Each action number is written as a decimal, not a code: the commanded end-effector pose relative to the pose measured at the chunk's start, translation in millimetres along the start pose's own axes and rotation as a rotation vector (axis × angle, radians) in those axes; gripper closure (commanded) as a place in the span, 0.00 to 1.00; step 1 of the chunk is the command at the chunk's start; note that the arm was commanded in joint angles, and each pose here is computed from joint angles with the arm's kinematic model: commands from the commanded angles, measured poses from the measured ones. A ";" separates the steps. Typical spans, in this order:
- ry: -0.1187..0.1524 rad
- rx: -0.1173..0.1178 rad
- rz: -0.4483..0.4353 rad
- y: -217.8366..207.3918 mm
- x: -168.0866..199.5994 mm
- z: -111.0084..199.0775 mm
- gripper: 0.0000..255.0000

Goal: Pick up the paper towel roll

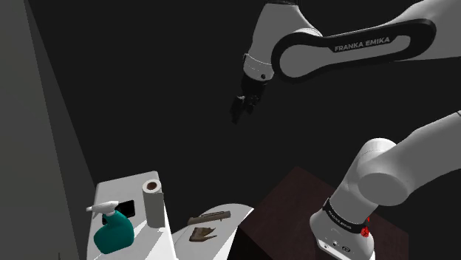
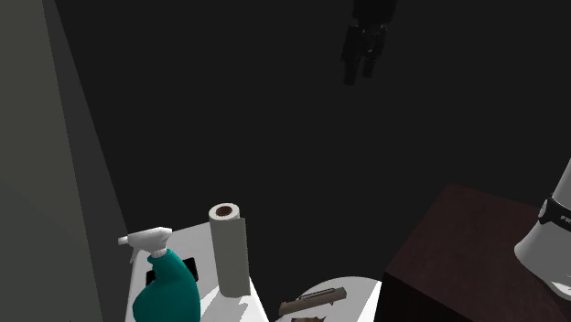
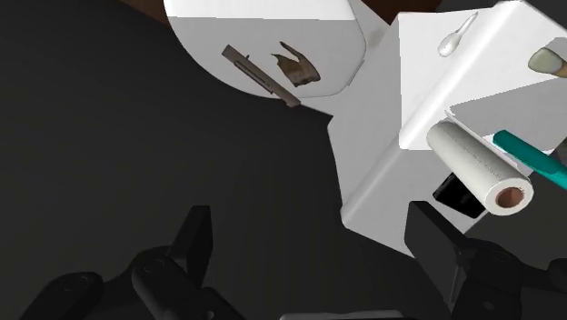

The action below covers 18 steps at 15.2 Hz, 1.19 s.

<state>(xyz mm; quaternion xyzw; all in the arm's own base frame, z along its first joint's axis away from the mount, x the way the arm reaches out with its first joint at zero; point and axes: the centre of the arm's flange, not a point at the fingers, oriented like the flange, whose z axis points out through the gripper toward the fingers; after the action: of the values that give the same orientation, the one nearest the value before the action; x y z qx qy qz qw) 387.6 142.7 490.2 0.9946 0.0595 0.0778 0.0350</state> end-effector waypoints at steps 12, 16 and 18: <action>-0.009 0.014 -0.021 -132.2 46.9 96.9 0.00; -0.012 0.018 -0.028 -173.3 60.4 126.5 0.00; -0.013 0.020 -0.032 -194.0 67.0 141.2 0.00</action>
<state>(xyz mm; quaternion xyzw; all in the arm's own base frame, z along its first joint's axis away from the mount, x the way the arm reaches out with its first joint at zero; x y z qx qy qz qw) 447.5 321.5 354.8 0.9943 0.0755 0.0700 0.0275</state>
